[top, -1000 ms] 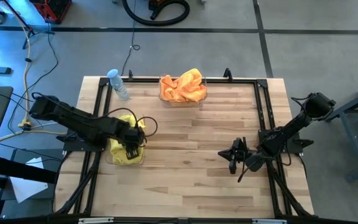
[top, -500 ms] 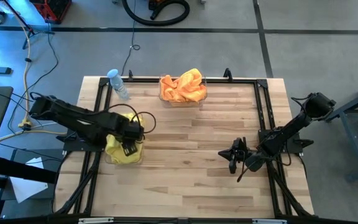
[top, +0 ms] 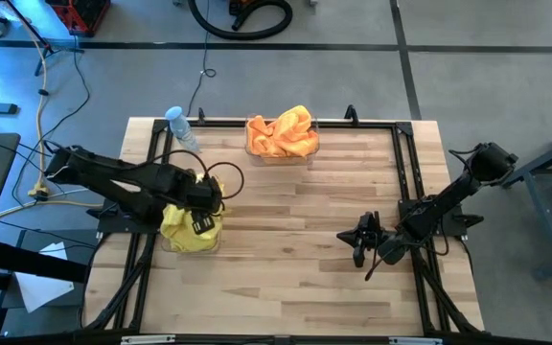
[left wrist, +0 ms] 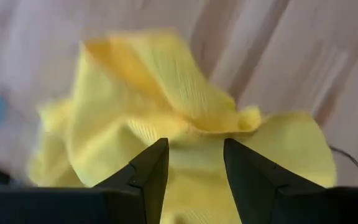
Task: Sort microfiber towel by color & place in baskets
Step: Put the yellow microfiber towel into the bottom transparent bin, then return to Home Position
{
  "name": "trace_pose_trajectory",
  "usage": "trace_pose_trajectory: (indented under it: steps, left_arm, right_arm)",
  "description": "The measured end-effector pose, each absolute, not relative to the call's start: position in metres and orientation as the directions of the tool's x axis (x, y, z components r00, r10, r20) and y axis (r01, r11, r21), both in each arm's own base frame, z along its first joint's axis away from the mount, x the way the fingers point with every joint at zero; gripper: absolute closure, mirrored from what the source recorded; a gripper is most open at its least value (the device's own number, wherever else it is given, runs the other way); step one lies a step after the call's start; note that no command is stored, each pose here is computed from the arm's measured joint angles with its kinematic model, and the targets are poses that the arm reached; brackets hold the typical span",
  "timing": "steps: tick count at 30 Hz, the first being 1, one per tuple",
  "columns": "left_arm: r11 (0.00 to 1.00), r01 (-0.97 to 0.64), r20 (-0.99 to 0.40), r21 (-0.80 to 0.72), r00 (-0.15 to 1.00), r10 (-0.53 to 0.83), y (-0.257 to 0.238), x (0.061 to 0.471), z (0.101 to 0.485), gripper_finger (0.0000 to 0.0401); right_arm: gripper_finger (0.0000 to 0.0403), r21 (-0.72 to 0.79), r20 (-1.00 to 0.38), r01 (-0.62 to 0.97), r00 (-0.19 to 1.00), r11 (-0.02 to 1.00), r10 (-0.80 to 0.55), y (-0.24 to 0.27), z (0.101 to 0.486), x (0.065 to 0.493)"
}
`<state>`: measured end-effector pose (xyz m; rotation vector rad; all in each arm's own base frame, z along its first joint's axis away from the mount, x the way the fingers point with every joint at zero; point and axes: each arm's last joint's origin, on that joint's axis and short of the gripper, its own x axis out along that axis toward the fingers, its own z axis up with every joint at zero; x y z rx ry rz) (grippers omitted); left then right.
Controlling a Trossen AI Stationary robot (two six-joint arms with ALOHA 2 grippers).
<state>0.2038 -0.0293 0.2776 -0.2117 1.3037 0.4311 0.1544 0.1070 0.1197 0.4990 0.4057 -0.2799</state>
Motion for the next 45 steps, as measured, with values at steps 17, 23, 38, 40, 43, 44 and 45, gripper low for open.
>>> trace_pose_trajectory:
  steps: [17,23,38,40,43,44,45]
  left_arm:
    - [0.964,-0.251,-0.967,0.091,0.209,0.146,-0.011,0.199,0.191,0.0257]
    - [0.946,-0.319,-0.974,0.058,0.191,0.124,-0.005,0.193,0.175,0.0257]
    - [0.917,-0.393,-0.925,-0.065,0.368,0.092,-0.005,0.174,0.237,0.0257]
    - [0.918,-0.386,-0.912,-0.094,0.403,0.076,-0.005,0.17,0.244,0.0257]
    - [0.919,-0.368,-0.89,-0.141,0.454,0.046,-0.006,0.165,0.254,0.0257]
    - [0.919,-0.362,-0.882,-0.156,0.47,0.036,-0.006,0.163,0.257,0.0257]
    - [0.919,-0.358,-0.873,-0.165,0.486,0.032,-0.006,0.161,0.261,0.0257]
  right_arm:
    - [0.04,0.378,-0.453,0.368,0.874,0.85,-0.177,0.106,0.118,0.153]
    - [0.04,0.373,-0.448,0.375,0.874,0.849,-0.189,0.105,0.118,0.153]
    - [0.04,0.385,-0.451,0.383,0.872,0.839,-0.191,0.105,0.117,0.153]
    - [0.04,0.389,-0.452,0.387,0.871,0.836,-0.192,0.105,0.117,0.153]
    - [0.04,0.408,-0.452,0.393,0.871,0.824,-0.192,0.105,0.117,0.153]
    - [0.04,0.408,-0.452,0.394,0.871,0.824,-0.192,0.105,0.117,0.153]
    - [0.04,0.408,-0.452,0.394,0.871,0.824,-0.192,0.105,0.117,0.153]
